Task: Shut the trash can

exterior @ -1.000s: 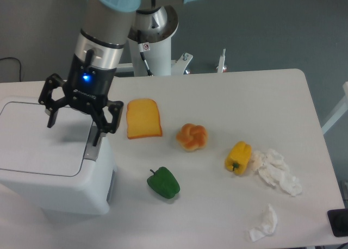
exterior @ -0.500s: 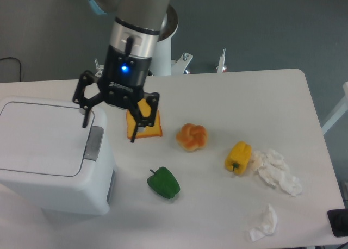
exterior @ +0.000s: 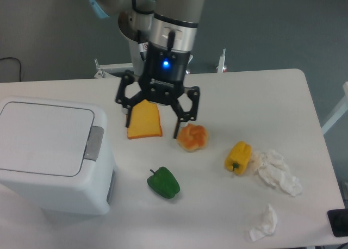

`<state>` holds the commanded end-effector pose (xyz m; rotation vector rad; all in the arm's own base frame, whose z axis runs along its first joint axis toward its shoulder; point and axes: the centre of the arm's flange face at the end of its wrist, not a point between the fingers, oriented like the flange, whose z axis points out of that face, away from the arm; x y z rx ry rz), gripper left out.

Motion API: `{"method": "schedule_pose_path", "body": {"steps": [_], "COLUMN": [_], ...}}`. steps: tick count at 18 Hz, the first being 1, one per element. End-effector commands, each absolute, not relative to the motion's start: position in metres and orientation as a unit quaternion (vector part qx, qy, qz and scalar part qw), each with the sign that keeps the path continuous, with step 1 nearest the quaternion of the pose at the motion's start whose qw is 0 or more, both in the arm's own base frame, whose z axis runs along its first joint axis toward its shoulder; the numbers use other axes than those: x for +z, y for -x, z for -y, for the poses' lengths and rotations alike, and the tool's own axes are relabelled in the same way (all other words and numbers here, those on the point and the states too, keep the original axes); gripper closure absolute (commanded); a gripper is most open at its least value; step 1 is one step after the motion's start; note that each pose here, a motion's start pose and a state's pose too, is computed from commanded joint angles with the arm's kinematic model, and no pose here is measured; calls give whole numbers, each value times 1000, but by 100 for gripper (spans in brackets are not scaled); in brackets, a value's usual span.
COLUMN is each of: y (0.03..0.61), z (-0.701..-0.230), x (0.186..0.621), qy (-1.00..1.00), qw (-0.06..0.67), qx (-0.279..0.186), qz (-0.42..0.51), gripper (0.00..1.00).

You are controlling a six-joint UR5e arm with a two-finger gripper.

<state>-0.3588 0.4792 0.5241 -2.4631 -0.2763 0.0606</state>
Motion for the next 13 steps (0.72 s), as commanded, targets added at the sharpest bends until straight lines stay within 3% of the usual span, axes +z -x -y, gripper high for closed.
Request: {"method": "schedule_pose_path", "body": {"steps": [13], "y": [382], "z": [-427], "x": [506], "qy": [965], "qw": [197], "qx": [153], "qz": [-80], "gripper": [0]}}
